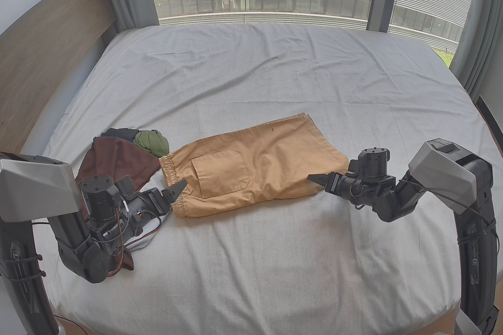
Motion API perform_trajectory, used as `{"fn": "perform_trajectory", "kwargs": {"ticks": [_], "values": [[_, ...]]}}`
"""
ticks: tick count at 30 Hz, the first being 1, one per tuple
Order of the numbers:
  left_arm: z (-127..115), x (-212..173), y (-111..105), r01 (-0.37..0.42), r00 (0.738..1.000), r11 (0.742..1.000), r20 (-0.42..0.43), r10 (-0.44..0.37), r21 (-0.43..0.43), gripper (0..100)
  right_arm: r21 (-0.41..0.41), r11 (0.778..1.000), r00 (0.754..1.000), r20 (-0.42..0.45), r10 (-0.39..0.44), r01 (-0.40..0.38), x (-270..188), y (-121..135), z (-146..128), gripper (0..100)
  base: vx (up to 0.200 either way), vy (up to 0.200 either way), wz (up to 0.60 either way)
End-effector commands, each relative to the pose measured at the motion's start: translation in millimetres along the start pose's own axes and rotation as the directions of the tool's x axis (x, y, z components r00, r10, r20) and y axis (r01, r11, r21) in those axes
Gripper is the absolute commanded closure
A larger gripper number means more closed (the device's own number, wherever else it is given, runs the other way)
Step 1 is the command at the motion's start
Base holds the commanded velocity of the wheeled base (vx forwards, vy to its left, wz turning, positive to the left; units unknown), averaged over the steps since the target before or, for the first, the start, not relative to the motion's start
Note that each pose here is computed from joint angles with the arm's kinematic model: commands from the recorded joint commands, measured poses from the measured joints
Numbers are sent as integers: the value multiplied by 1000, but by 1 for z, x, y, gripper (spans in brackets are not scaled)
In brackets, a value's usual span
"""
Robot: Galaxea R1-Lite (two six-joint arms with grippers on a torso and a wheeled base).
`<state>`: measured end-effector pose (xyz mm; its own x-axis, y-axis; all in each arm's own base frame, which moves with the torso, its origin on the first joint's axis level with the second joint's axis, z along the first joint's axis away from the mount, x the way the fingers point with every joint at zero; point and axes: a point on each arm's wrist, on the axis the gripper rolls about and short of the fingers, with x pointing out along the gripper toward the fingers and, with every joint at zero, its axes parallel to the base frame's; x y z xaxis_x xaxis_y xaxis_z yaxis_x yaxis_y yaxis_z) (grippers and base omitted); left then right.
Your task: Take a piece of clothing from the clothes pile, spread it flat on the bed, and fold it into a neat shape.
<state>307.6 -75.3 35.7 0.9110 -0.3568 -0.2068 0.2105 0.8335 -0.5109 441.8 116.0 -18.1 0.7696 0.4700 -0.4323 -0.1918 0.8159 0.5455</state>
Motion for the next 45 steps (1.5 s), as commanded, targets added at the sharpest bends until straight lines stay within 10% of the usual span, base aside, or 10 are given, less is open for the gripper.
{"fn": "perform_trajectory", "kwargs": {"ticks": [1,26,27,45], "values": [[0,0,0,0,1000,1000,-2,0,-1,0,-1,1000,1000,-17,-1,1,17,-4,-10,0,0,0,0],[-1,1,2,-6,1000,1000,-3,6,-4,0,22,997,995,77,69,-71,61,22,-24,0,0,0,0],[-1,1,2,-6,1000,1000,-3,6,-4,0,21,997,994,78,70,-72,61,22,-24,100,0,0,0],[0,1,4,-10,1000,1000,-1,10,-5,0,-25,998,997,64,50,-49,-1,42,-15,100,0,0,0]]}}
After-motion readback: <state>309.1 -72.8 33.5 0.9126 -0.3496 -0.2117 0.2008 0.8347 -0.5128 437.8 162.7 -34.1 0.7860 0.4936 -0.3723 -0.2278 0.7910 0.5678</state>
